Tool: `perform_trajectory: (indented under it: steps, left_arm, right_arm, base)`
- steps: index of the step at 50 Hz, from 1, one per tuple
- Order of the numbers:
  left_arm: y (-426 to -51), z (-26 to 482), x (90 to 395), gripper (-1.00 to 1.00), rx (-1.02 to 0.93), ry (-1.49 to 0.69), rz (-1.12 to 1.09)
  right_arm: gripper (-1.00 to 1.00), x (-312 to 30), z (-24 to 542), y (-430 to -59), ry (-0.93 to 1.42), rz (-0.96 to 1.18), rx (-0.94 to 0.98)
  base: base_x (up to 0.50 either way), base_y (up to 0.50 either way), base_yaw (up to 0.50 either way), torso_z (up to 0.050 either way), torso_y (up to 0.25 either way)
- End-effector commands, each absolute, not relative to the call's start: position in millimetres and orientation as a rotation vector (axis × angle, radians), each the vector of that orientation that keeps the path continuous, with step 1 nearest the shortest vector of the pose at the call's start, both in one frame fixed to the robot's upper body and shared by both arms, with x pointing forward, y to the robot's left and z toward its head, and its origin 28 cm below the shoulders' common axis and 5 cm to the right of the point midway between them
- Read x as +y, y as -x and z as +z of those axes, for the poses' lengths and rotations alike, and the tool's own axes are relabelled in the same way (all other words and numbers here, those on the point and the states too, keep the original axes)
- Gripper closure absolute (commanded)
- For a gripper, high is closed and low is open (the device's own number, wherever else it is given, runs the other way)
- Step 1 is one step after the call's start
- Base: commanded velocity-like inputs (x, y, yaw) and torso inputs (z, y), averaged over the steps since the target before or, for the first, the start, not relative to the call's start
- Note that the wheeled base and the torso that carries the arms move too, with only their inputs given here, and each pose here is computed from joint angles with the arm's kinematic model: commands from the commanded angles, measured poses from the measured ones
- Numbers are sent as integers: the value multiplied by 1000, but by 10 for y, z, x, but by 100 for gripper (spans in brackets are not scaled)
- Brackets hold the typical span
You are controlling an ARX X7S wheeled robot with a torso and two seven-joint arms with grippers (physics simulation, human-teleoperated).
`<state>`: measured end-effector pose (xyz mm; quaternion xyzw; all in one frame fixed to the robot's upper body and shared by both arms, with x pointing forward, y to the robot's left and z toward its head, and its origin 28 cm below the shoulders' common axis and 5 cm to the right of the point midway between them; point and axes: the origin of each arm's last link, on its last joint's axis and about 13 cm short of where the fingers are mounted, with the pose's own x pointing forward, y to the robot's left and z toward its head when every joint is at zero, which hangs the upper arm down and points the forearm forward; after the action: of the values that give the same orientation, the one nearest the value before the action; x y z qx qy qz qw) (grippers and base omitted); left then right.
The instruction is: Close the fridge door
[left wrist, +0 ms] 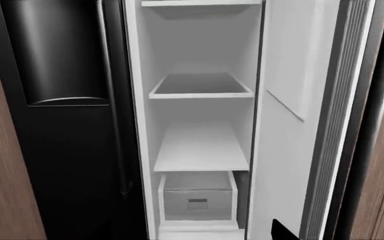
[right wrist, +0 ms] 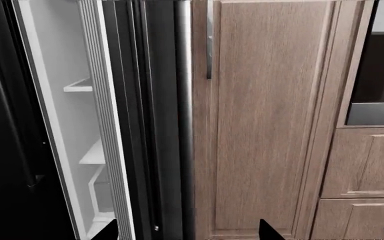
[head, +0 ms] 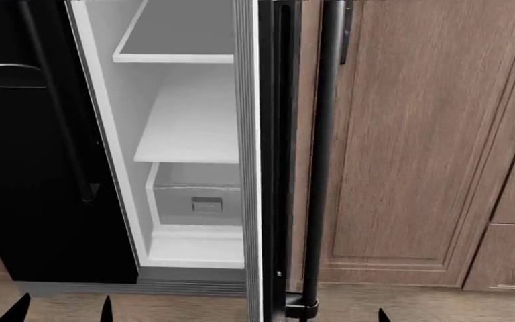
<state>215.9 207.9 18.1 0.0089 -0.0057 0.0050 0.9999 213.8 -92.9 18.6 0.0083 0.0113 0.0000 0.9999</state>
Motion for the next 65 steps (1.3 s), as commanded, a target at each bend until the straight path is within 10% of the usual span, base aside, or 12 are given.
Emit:
perform_trajectory:
  steps: [1,65]
  left_arm:
    - [-2161,180,2076,-100,-13,-18,8]
    - [-2181,180,2033,-100,-18,-25,1]
  right_arm:
    - [-100,-932,191,-2136,-16,-1,24]
    - [-100,-971,196,-2148,-10,-4,23]
  base:
    - [-74,-500,0,0,0]
    - [-76,-500,0,0,0]
